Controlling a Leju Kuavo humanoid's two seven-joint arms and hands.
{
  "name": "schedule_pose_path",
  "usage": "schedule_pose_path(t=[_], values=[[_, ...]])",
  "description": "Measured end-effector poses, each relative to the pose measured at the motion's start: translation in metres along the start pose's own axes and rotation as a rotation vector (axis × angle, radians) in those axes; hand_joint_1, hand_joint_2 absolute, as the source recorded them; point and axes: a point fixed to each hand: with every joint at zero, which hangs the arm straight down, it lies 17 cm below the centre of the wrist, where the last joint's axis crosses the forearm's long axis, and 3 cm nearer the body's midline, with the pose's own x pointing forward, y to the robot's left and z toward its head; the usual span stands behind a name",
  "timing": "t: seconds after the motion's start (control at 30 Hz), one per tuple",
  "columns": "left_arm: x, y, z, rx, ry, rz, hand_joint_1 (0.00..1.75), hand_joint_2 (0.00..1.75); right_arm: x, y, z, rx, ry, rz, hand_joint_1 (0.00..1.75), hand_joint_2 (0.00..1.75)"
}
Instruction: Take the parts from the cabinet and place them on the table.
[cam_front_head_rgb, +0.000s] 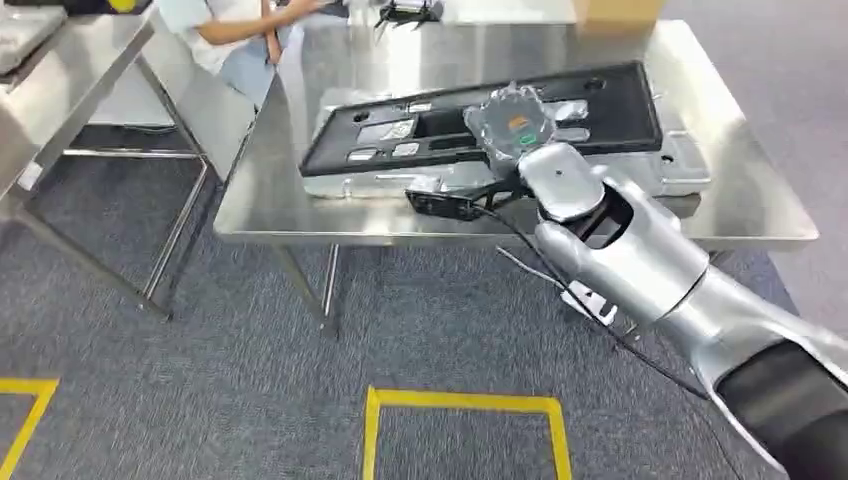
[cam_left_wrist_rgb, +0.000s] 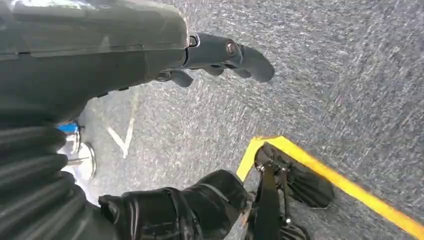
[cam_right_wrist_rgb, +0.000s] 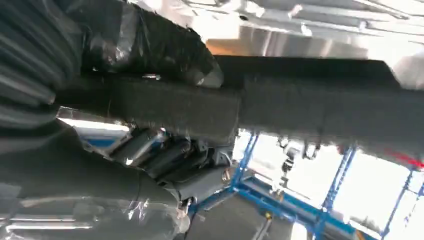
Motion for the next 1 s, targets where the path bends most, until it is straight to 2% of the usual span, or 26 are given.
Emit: schedule_pose_path(t=[0.53,0.63,1.0], values=[[0.000,0.004,-0.001,0.013,0.001,0.001,0.00,1.75,0.001,0.001,-0.002,0.001,0.019,-0.045,1.75,1.75],[-0.001,0.004,-0.001,0.013,-0.008,-0.001,0.00,1.75,-0.012,0.004,-0.001,0.007,0.047,-0.034,1.75,1.75],[0.002,0.005,-0.001,0.023,-0.022,-0.011,0.00,1.75,-0.012,0.022,0.001,0.025,0.050,-0.035,1.75,1.75]])
